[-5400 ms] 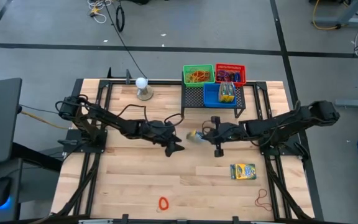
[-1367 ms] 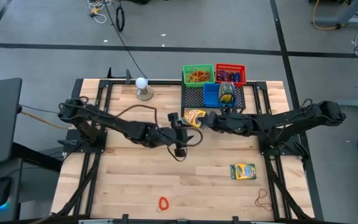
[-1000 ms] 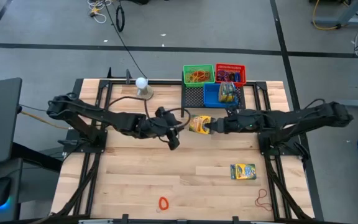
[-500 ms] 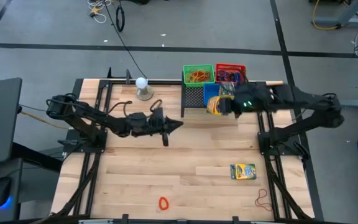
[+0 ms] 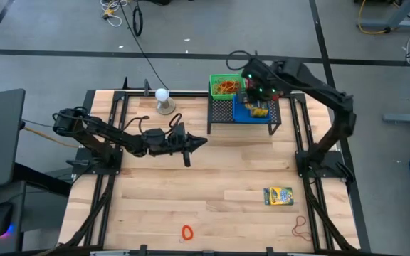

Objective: Pick & Place Office Desk Supplies
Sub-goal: Put the yellow crayon box into the blue bin

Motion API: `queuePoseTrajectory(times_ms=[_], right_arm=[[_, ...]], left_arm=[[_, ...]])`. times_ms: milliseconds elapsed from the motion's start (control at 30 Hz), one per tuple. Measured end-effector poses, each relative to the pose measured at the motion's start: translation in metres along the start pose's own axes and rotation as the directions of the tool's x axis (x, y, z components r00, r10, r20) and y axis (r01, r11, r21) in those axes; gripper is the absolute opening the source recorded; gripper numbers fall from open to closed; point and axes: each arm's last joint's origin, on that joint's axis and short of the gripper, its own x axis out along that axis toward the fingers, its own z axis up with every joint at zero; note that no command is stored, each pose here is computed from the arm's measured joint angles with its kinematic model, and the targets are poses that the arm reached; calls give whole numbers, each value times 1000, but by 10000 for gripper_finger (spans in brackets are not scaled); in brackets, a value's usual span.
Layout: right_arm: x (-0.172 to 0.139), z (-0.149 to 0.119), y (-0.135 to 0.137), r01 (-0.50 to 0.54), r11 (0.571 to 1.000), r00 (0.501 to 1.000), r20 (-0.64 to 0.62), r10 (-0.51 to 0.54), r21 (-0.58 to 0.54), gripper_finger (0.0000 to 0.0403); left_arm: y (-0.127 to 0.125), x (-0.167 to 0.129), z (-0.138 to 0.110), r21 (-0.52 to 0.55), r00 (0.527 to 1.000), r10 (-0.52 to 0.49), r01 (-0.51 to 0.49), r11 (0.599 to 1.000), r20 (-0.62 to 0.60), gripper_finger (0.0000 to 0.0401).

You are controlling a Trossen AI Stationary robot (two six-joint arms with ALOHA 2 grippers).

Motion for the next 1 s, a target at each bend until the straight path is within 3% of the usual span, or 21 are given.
queuePoseTrajectory(times_ms=[400, 1000], right_arm=[[19, 18, -14, -19, 1000, 987, -157, 18, -3, 110], [47, 26, -6, 34, 999, 978, -203, -42, -41, 130]], left_arm=[[-1, 0, -2, -12, 999, -30, 30, 999, -31, 11], [0, 0, -3, -16, 999, -32, 32, 999, -43, 11]])
